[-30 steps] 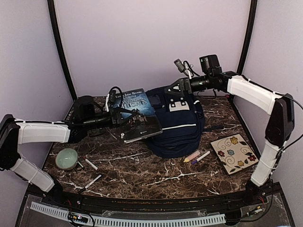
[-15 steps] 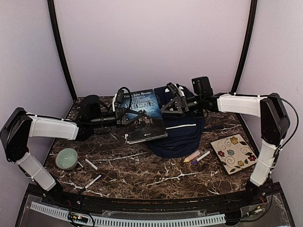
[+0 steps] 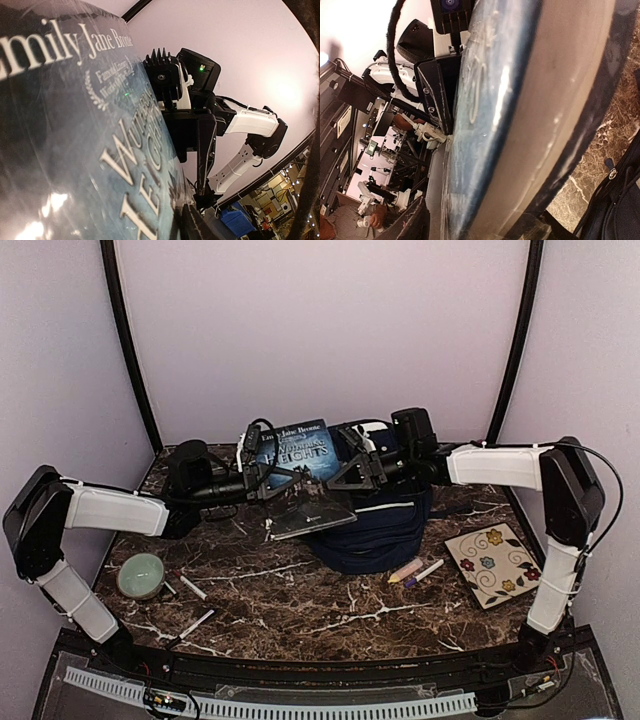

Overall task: Pack the student bag
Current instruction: Pass from the left arm to the right

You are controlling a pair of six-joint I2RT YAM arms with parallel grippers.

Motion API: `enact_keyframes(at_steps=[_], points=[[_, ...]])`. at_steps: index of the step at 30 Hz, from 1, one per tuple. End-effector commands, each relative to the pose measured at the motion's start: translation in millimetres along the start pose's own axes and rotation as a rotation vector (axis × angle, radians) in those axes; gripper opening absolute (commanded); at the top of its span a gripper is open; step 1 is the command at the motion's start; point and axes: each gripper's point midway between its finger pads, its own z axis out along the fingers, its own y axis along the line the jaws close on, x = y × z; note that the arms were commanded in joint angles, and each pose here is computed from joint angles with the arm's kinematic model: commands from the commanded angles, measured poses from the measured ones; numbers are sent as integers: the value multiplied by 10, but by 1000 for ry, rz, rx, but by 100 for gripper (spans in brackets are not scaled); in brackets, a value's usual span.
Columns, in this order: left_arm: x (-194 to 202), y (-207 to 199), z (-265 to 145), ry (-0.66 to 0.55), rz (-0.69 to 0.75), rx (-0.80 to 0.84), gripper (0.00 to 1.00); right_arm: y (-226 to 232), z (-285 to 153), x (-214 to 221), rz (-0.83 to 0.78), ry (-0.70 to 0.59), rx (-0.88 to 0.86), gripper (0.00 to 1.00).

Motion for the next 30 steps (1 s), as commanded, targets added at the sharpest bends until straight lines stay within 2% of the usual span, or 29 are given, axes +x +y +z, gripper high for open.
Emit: enact_keyframes(at_steps=[1, 7, 10, 14, 18, 23, 30], points=[[-359, -431, -27, -105, 162, 105, 27, 120, 17, -22, -30, -9, -40, 60], [-346, -374, -10, -104, 157, 90, 28, 112, 28, -6, 0, -3, -59, 49], [-339, -342, 7, -97, 153, 83, 34, 120, 40, -6, 3, -1, -75, 37], [-335, -236, 4, -97, 147, 27, 46, 171, 27, -31, 1, -1, -94, 21], [-337, -148, -1, -87, 151, -23, 54, 190, -9, -66, -6, -12, -89, 11], [-323, 22, -70, -84, 139, -100, 64, 180, -245, -236, -21, -64, -65, 4], [-221, 225, -202, -15, 233, -221, 67, 137, -937, -532, -111, -200, 78, 0]])
